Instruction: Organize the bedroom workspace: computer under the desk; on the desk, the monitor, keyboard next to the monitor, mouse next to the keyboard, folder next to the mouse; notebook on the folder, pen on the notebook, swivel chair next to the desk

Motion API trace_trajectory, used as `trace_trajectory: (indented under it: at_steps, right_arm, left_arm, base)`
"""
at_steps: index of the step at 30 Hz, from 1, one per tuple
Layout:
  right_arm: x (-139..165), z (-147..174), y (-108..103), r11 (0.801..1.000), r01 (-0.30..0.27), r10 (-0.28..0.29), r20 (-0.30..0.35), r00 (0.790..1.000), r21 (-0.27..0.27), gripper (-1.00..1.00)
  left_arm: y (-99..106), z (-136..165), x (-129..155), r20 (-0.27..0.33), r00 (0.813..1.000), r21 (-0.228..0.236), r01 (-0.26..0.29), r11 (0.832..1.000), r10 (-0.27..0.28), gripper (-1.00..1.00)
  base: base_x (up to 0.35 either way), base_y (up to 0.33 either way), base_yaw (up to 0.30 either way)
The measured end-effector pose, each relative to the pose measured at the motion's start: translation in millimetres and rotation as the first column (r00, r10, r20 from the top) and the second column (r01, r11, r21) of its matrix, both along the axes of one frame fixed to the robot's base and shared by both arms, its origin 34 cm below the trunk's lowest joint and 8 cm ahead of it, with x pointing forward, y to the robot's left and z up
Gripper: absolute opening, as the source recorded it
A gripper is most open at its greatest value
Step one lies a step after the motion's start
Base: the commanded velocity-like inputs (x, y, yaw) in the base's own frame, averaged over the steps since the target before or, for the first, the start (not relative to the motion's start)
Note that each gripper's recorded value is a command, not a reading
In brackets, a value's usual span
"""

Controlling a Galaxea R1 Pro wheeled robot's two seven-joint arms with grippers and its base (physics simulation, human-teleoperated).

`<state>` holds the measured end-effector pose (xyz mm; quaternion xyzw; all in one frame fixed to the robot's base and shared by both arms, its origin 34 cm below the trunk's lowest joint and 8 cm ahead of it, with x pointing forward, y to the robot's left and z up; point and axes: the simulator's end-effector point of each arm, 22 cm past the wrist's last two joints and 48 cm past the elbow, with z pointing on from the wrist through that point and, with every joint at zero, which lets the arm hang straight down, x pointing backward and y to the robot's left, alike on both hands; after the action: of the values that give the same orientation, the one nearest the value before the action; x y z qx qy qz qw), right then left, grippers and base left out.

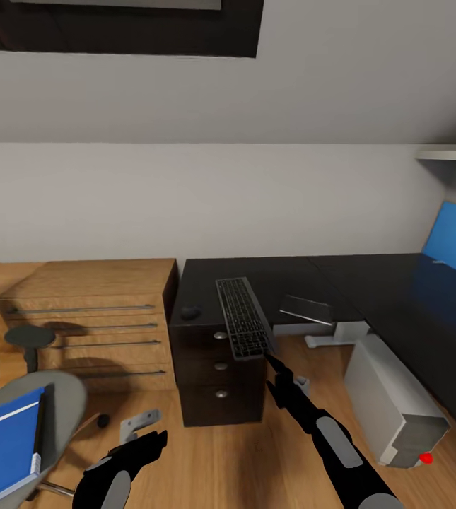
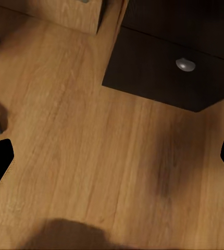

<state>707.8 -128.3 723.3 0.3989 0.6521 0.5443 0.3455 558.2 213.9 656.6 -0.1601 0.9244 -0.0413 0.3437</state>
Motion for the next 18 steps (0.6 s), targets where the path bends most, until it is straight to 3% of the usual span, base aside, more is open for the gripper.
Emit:
trace_trajectory:
  at_steps: [11, 18]
  right_arm:
    - [0.0, -0.7, -0.1, 1.0, 0.0, 0.0, -0.002, 1.0, -0.001, 1.0]
    - [-0.6, -5.3, -0.5, 1.0, 0.001, -0.001, -0.021, 1.0, -0.01, 1.0]
  left_arm:
    - [-0.3, -1.7, -0.8, -0.004, 1.0, -0.001, 0.0, 1.0, 0.0, 1.0]
    - [-0.4, -2.8, -1.1, -0.007, 1.0, -0.001, 0.0, 1.0, 0.0, 1.0]
  base:
    - [0.123, 0.025, 0.0]
    - [0.029, 0.001, 0.0]
